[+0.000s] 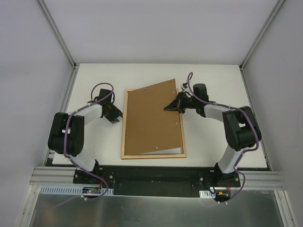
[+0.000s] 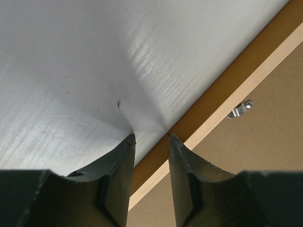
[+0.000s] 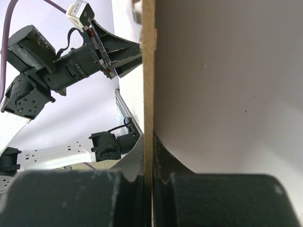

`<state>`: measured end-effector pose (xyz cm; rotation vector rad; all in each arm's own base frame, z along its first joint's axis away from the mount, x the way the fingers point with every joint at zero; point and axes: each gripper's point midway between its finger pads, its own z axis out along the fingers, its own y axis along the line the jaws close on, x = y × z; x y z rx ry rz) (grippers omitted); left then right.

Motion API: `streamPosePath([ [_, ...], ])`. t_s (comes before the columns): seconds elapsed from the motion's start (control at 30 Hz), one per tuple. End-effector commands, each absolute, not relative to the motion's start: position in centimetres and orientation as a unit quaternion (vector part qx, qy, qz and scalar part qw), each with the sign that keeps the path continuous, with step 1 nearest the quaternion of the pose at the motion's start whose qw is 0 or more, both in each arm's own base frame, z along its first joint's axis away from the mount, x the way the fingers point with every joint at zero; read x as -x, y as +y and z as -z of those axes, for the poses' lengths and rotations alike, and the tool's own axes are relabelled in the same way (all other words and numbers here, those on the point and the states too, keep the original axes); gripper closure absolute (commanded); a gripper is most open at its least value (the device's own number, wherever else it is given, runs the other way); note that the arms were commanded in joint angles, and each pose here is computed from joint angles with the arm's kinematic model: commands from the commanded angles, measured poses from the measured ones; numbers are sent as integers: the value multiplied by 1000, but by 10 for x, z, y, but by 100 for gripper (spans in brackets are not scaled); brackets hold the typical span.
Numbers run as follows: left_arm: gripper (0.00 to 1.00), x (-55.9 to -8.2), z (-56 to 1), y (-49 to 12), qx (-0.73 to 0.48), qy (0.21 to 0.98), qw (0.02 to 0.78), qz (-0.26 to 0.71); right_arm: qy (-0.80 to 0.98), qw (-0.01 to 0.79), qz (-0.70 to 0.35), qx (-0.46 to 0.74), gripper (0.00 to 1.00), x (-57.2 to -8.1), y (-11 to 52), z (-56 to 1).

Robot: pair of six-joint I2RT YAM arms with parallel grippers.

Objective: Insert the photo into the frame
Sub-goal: Place the backboard on the frame body.

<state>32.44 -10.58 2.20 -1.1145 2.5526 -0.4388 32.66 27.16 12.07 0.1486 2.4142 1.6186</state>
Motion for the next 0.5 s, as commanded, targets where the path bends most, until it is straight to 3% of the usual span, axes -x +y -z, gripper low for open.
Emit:
streamPosePath([
  [0.0, 66, -313, -11, -110, 372, 907, 135, 142, 799, 123, -589, -2, 99, -328, 290, -146],
  [0.3, 66, -314, -13, -112, 369, 908, 136, 147, 814, 123, -568, -5, 99, -326, 289, -124],
  [0.37, 66, -314, -13, -112, 367, 908, 136, 148, 825, 124, -551, -6, 93, -324, 286, -115],
  [0.47, 66, -313, -14, -111, 367, 908, 138, 147, 850, 118, -513, -9, 76, -321, 277, -99],
])
